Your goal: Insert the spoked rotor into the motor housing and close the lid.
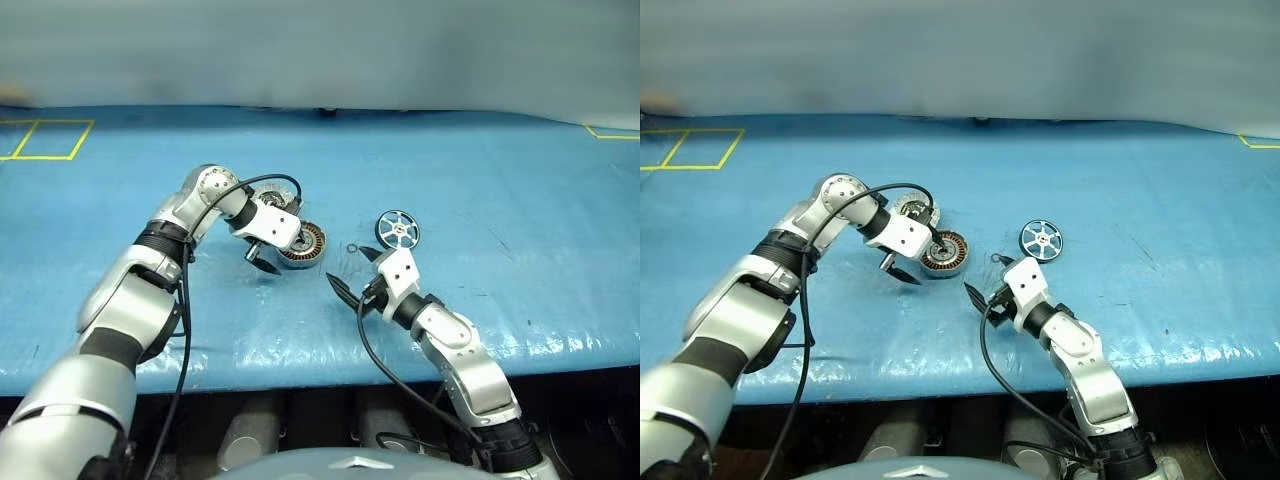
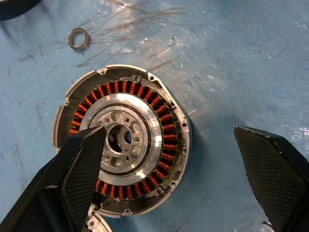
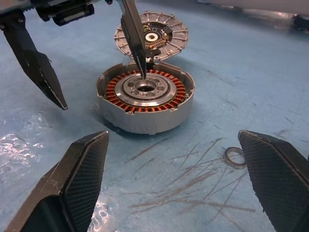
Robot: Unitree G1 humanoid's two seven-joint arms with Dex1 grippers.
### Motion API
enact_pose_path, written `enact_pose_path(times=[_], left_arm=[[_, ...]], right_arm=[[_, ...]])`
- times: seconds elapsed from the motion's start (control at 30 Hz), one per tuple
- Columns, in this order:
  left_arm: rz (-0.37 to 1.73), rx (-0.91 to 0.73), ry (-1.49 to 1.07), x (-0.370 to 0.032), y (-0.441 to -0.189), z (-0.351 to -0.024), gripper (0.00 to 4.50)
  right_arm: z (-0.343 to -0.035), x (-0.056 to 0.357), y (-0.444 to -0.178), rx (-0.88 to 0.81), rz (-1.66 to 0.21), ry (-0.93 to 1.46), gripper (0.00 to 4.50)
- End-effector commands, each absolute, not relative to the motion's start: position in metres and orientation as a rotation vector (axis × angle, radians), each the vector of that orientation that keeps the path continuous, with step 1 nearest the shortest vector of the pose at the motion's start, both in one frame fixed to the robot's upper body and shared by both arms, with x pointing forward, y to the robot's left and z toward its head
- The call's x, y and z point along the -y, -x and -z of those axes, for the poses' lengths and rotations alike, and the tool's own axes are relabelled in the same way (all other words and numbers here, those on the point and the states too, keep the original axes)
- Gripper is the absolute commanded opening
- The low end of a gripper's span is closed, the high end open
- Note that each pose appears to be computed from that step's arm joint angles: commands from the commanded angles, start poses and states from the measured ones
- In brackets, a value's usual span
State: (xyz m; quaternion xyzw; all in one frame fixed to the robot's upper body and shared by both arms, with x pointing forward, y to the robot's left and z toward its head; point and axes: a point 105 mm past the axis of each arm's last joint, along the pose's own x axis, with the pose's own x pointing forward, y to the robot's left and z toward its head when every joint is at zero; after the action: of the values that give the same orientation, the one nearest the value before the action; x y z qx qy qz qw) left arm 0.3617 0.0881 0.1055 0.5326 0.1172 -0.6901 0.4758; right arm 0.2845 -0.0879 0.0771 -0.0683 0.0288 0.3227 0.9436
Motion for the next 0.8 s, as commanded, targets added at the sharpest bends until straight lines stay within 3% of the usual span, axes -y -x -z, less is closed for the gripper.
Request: enact_pose_path(times=[0.03, 0.8], left_arm=[[1.683, -0.293, -1.368, -0.087, -0.367, -0.112, 4.5], [1.636, -0.367, -1.426, -0.088, -0.377, -0.105, 4.5]], right_arm=[[-0.09, 0.087, -0.285, 0.006, -0.637, 0.137, 4.48], [-0.087, 0.089, -0.288, 0.016, -0.593, 0.125, 4.48]])
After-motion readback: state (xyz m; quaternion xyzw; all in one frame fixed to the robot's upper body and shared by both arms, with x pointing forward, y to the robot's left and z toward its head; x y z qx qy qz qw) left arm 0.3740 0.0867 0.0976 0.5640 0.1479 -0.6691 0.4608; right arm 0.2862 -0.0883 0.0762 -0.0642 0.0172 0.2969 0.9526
